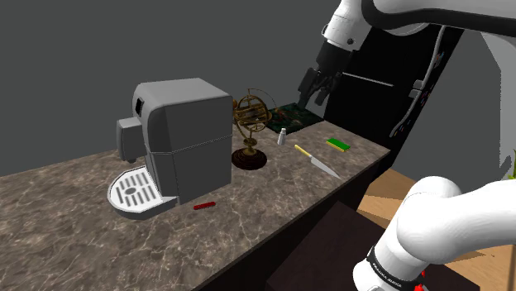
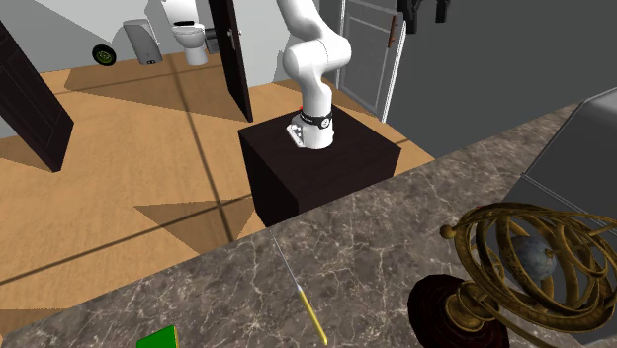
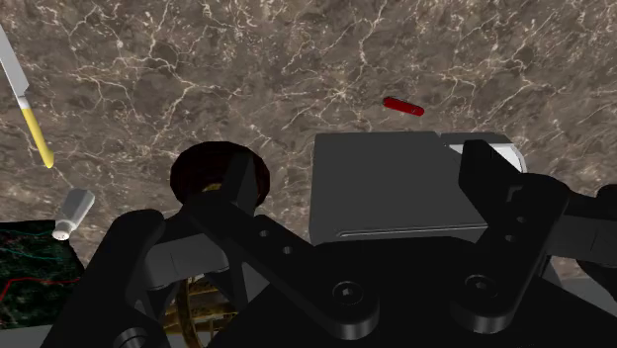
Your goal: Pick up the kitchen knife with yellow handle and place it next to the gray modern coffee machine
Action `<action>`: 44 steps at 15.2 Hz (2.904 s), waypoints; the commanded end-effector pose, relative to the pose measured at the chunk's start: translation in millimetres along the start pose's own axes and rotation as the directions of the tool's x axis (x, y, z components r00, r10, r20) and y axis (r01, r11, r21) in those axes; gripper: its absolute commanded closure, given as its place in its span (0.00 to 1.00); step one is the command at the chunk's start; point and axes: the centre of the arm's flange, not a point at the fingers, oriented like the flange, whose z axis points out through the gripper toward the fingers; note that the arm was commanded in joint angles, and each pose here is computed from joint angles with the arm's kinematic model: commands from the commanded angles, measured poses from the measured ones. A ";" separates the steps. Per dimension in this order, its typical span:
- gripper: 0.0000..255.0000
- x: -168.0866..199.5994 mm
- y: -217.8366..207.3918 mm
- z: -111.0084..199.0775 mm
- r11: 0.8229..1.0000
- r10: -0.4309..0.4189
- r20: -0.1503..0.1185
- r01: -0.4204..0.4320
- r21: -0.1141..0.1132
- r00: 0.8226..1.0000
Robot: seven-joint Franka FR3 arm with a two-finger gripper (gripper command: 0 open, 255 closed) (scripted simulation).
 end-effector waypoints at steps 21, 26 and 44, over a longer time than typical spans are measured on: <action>0.00 45.4 187.3 176.3 0.998 0.042 0.079 -0.039 -0.048 0.996; 0.00 53.3 235.6 219.5 0.997 0.053 0.099 -0.047 -0.061 0.994; 0.00 70.7 414.3 371.1 0.991 0.095 0.167 -0.078 -0.108 0.981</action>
